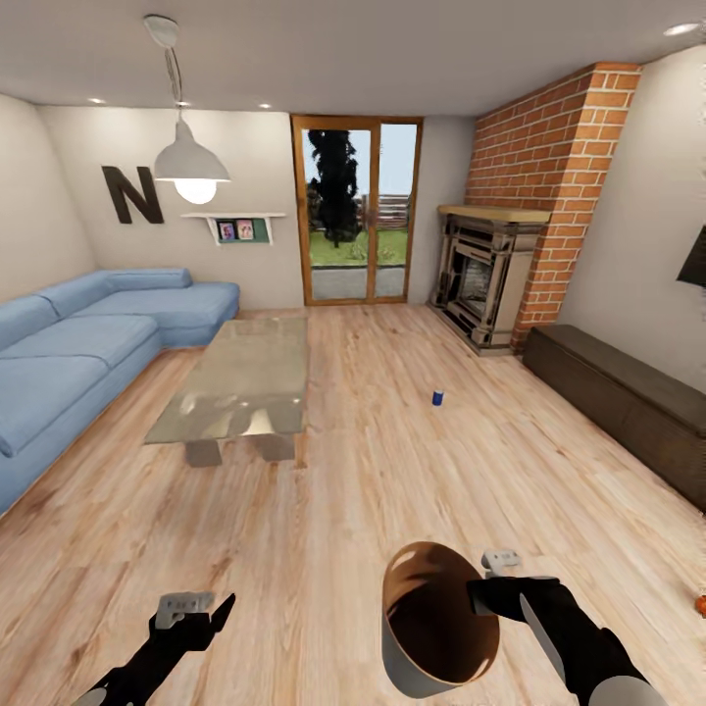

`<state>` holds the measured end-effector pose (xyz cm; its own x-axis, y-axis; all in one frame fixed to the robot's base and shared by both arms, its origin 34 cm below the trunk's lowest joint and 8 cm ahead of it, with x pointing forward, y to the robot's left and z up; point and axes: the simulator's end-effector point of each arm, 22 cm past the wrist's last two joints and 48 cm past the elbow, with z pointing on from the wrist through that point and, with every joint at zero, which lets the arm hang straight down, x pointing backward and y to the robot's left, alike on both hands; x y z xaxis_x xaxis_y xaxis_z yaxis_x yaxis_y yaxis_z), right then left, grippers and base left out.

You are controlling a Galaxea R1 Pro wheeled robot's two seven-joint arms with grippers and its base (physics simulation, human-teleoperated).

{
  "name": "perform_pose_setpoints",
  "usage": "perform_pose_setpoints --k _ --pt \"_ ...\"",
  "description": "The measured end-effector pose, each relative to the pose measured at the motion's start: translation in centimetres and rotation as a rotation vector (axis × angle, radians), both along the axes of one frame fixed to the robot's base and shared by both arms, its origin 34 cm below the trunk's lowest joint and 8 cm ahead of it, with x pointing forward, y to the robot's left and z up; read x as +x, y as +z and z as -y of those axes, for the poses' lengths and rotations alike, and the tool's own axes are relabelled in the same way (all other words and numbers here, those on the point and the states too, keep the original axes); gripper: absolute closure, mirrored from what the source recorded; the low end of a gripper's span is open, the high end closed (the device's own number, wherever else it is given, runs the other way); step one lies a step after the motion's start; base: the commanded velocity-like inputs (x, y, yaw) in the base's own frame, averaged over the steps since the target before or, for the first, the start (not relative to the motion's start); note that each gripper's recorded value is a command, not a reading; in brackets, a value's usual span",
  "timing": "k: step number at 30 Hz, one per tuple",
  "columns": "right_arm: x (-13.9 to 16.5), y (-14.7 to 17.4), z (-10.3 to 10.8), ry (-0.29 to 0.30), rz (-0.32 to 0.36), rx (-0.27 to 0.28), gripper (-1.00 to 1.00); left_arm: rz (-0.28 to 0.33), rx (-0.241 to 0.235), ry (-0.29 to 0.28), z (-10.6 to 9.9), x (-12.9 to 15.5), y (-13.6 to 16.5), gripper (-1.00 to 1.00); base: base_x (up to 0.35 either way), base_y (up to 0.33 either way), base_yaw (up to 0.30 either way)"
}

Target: Put the three can of soda from the living room inside the tash can in the kitchen.

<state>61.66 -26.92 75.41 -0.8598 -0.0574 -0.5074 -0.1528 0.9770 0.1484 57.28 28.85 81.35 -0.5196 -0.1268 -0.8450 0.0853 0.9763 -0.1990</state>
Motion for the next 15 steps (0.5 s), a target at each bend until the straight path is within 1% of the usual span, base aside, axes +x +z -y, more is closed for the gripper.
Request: perform_pose_setpoints --k 15 --pt "0.05 0.05 0.1 -0.003 0.002 0.003 1.0 0.0 0.0 0.0 0.0 0.0 0.0 -1.0 0.0 -0.292 -0.009"
